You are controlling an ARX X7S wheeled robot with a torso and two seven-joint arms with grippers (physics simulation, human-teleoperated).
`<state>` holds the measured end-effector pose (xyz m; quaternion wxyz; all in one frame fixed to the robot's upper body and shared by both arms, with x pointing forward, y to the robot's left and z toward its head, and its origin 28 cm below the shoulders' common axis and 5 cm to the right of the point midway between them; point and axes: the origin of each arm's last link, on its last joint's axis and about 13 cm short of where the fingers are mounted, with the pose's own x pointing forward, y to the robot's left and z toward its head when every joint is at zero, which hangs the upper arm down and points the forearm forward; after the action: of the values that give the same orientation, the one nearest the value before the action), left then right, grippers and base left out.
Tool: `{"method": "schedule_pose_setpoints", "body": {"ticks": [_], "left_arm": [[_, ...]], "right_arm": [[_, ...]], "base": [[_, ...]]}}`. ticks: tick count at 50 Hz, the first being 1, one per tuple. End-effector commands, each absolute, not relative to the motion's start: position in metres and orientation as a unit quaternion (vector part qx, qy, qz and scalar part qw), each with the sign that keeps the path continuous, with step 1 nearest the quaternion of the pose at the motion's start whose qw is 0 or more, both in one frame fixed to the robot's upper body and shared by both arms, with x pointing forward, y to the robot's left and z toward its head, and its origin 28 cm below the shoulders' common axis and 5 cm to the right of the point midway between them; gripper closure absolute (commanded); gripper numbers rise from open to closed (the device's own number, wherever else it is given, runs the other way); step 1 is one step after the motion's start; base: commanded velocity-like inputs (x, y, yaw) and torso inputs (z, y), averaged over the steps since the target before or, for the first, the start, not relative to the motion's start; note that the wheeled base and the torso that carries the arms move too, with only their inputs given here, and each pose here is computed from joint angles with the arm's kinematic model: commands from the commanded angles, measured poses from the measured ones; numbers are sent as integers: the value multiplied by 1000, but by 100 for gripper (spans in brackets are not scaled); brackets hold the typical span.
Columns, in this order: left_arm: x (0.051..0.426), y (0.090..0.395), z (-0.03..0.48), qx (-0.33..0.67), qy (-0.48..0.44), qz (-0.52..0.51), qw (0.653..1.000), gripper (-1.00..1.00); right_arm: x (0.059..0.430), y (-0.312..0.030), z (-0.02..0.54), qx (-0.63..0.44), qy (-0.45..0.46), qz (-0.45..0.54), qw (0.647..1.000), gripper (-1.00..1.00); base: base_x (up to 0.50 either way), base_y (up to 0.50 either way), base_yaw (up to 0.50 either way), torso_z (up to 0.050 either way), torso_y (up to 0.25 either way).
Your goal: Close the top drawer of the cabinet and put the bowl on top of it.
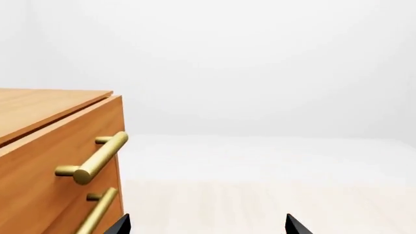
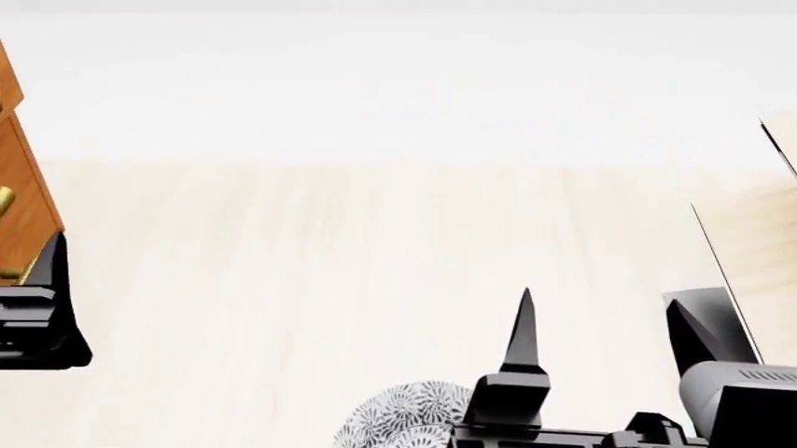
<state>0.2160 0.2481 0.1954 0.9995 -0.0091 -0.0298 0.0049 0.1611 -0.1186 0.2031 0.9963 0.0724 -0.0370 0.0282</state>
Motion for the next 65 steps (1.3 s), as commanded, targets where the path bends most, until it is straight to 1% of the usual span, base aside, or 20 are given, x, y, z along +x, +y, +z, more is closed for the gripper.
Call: {"method": "schedule_pose_setpoints", "body": {"ticks": [1, 6, 23, 38, 57, 58, 65], "left_arm": [[239, 253, 193, 3, -24, 11, 1000, -100], [250, 258, 193, -1, -20, 23, 1000, -100], [272, 272, 172, 15, 10, 65, 998, -100], [288, 290, 168, 26, 16, 120, 992, -100], [299, 304, 167, 27, 18, 159, 987, -100], [302, 308, 165, 29, 24, 175, 984, -100], [307, 312, 158, 34, 40, 196, 979, -100]], "right_arm": [[160, -119, 202, 72, -37, 27, 996, -100], [161, -118, 200, 73, -37, 30, 996, -100], [165, -117, 198, 72, -33, 29, 996, -100], [168, -117, 197, 69, -30, 29, 997, -100], [172, -118, 193, 68, -26, 28, 997, -100], [171, -118, 192, 69, -26, 28, 997, -100], [171, -119, 191, 70, -26, 27, 997, -100]], "base": [[0, 0, 0, 0, 0], [0, 0, 0, 0, 0], [0, 0, 0, 0, 0], [0, 0, 0, 0, 0], [0, 0, 0, 0, 0], [0, 0, 0, 0, 0], [0, 0, 0, 0, 0]]}}
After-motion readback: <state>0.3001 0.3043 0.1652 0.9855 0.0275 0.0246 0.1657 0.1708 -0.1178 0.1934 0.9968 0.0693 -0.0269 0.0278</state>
